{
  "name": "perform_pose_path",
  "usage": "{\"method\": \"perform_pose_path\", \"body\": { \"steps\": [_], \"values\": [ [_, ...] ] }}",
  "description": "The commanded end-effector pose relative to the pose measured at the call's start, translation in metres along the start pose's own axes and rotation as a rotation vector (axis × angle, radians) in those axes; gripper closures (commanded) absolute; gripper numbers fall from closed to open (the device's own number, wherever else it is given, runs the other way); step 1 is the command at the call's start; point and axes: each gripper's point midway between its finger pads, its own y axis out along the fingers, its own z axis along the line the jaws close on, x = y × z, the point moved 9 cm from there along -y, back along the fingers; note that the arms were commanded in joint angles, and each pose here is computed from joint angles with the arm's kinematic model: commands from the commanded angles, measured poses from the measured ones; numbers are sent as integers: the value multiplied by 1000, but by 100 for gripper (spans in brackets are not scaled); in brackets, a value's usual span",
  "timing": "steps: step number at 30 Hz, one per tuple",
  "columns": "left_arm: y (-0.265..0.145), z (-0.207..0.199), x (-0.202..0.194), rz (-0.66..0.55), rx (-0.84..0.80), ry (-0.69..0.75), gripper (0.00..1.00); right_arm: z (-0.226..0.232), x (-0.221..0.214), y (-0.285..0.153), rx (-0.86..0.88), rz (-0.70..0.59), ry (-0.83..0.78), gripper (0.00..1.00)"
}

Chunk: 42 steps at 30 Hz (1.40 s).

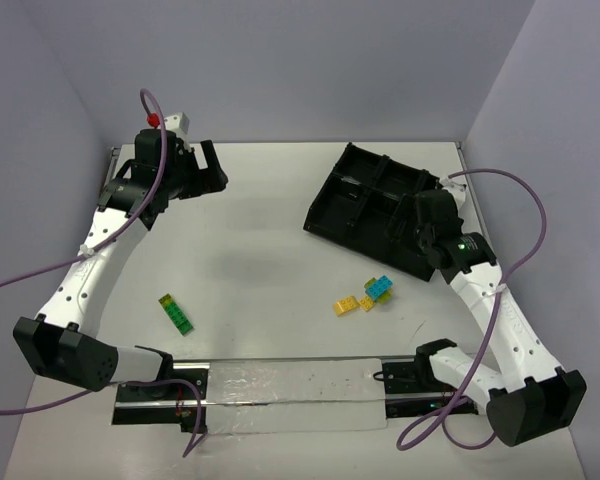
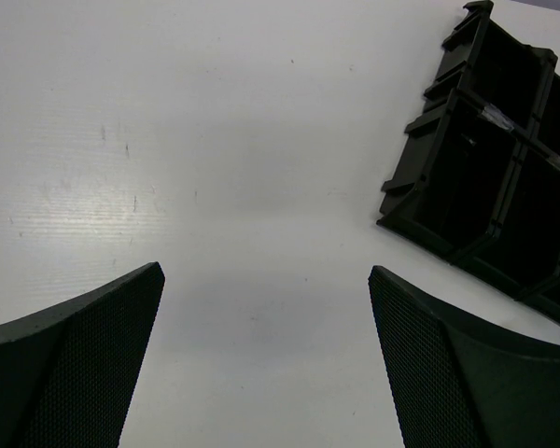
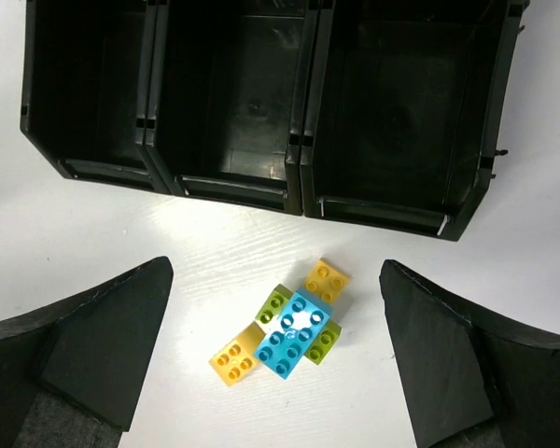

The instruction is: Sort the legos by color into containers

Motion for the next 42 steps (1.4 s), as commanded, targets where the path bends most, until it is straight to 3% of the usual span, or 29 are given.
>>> {"method": "perform_pose_path", "body": {
  "steps": [1, 6, 13, 15, 19, 24, 33, 42],
  "values": [
    [-9, -5, 11, -63, -39, -20, 1, -5, -2, -6, -1, -32, 37, 0],
    [-4, -5, 9, -51, -40, -24, 1, -6, -18, 0, 17, 14, 99, 1],
    [-2, -2, -2, -28, -51, -26, 1, -10, -55, 15, 29, 120, 263, 13],
    [-4, -1, -5, -38, -54, -31, 1, -14, -63, 18, 4, 131, 301, 22],
    [1, -1, -7, -21, -50, -32, 1, -18, -75, 18, -13, 169, 328, 24],
    [6, -3, -8, -10, -80, -22, 1, -16, -90, 16, -8, 202, 341, 25],
    [10, -2, -11, -2, -81, -18, 1, -9, -100, 20, -3, 246, 292, 40],
    [12, -1, -12, -4, -75, -16, 1, -5, -105, 28, -8, 274, 245, 42]
  ]
}}
